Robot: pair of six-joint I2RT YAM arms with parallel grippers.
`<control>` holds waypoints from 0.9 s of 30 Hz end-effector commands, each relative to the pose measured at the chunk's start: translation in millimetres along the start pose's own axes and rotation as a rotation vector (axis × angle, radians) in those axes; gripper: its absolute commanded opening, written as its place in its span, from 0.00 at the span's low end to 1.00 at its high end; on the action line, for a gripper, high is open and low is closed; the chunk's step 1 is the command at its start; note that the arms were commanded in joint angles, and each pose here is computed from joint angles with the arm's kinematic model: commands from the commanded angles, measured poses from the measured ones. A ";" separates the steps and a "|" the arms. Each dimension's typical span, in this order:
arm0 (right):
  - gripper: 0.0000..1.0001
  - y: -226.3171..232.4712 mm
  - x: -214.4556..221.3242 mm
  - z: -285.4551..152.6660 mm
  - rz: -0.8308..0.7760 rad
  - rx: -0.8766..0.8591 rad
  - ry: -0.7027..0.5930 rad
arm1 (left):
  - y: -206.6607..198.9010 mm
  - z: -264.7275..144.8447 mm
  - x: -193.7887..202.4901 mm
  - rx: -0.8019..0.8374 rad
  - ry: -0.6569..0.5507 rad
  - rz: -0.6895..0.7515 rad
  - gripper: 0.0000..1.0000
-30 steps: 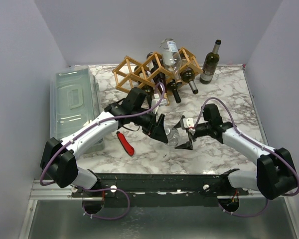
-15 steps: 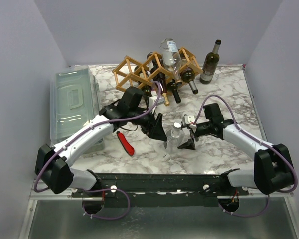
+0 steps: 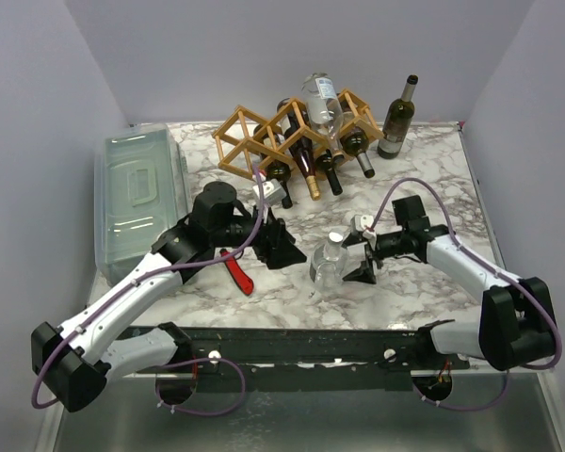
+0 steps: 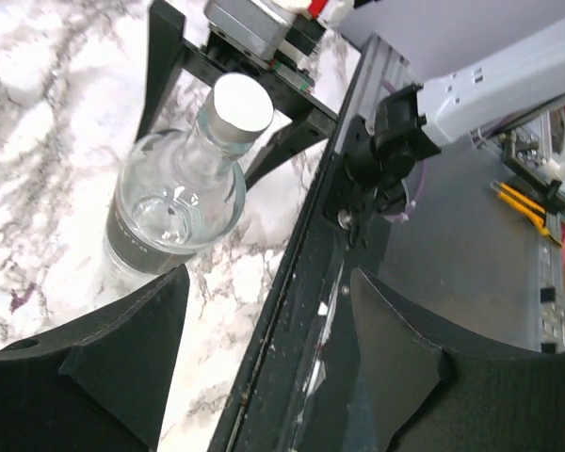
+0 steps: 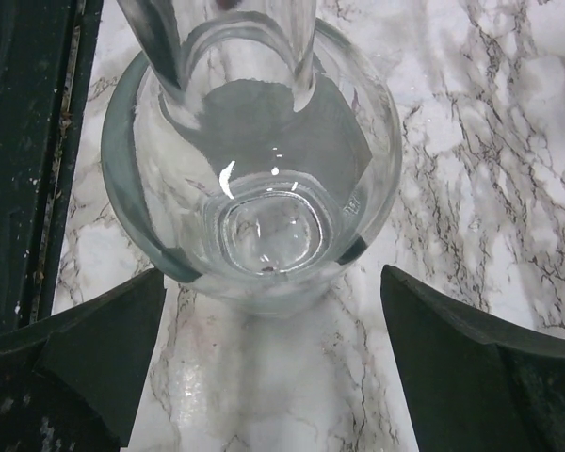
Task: Take the wine bottle off the wine rack
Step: Place the wine bottle at the center of the board, then pick up the wine bottle from the center of the board.
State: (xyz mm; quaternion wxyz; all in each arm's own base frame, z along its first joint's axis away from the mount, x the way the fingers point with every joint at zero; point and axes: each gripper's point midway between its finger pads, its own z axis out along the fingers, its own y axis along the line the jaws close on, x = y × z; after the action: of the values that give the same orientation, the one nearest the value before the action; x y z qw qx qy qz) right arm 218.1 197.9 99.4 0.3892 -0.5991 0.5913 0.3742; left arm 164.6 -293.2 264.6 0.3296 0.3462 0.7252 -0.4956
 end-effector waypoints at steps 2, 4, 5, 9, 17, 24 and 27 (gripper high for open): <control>0.99 -5.0 -21.7 -15.6 -0.011 0.038 -0.023 | 6.7 -11.0 -22.6 -0.095 -0.155 0.034 0.72; 0.99 -6.4 -27.3 -20.6 -0.011 0.051 -0.022 | 9.3 -18.2 -26.4 -0.132 -0.206 0.033 0.76; 0.99 -7.5 -30.3 -23.7 -0.012 0.061 -0.020 | 11.4 -21.9 -27.2 -0.154 -0.228 0.027 0.79; 1.00 -16.7 -49.0 -37.5 -0.026 0.127 -0.002 | 8.2 -48.9 -40.8 -0.235 -0.354 0.048 0.93; 0.99 -13.0 -92.7 -56.1 0.011 0.125 -0.021 | 0.2 -97.8 -52.6 -0.330 -0.571 0.093 0.99; 0.99 -5.8 -124.9 -54.8 0.068 0.050 -0.139 | -2.8 -105.1 -43.8 -0.327 -0.592 0.105 0.99; 0.99 -6.9 -129.2 -52.6 0.064 0.033 -0.150 | -2.2 -105.8 -39.2 -0.326 -0.594 0.104 0.99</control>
State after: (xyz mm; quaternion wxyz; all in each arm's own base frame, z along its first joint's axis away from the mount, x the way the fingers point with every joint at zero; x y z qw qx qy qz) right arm 230.7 196.6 226.7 0.4445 -0.5568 0.5919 0.3769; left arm 167.2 -207.0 333.9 0.5935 0.1819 0.6476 -0.4419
